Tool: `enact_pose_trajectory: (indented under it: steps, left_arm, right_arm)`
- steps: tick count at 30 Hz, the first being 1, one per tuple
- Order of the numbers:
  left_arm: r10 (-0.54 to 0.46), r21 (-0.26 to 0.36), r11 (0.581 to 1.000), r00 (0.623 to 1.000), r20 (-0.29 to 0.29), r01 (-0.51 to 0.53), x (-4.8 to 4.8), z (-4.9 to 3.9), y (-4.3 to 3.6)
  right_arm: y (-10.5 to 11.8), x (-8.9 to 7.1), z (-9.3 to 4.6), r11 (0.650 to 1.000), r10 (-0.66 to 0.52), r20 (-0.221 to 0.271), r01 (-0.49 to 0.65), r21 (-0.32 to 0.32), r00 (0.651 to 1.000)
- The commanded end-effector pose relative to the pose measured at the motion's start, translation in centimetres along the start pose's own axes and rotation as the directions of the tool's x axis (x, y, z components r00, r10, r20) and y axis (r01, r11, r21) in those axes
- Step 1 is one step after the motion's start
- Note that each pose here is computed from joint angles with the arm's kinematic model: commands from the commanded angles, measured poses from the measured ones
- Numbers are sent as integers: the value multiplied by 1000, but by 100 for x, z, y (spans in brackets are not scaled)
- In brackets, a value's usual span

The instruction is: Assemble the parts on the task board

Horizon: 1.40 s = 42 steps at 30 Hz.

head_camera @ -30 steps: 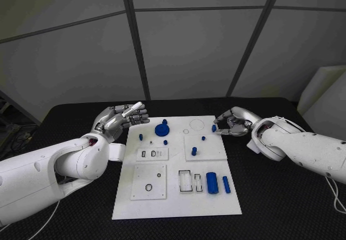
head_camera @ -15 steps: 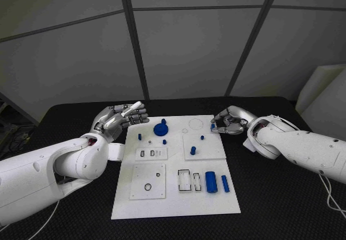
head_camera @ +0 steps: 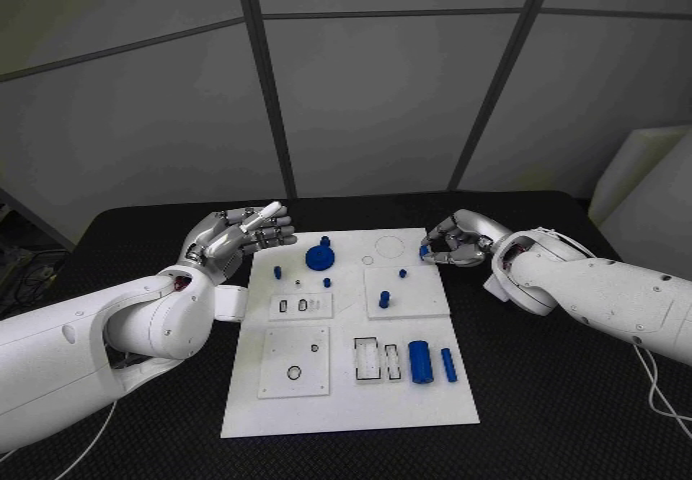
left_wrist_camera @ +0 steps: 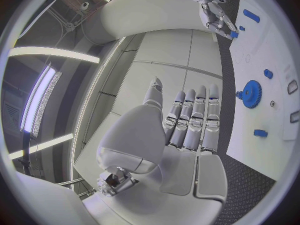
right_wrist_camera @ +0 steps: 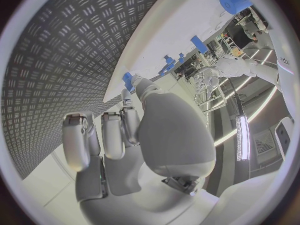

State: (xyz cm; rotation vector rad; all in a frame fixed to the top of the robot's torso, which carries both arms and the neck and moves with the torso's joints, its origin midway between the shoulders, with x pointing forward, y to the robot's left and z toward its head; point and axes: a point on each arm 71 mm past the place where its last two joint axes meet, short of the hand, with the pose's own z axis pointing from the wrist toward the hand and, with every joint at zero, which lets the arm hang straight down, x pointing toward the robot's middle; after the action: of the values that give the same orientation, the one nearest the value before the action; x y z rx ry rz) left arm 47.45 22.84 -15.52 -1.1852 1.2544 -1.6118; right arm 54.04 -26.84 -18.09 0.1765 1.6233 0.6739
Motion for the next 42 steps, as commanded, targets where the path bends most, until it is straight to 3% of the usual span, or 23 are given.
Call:
enact_pose_trajectory:
  steps: [1,28,42]
  left_arm:
    - [-2,7,1000,1000,-17,2,24,0,-12]
    - [-2,4,1000,1000,-18,2,20,5,-7]
    - [-2,2,1000,1000,-18,3,19,5,-6]
  right_arm:
    - [11,-4,8,1000,-12,1,12,5,1000]
    - [46,37,54,1000,-27,-4,27,13,1000]
    - [58,13,54,1000,-23,37,23,12,999]
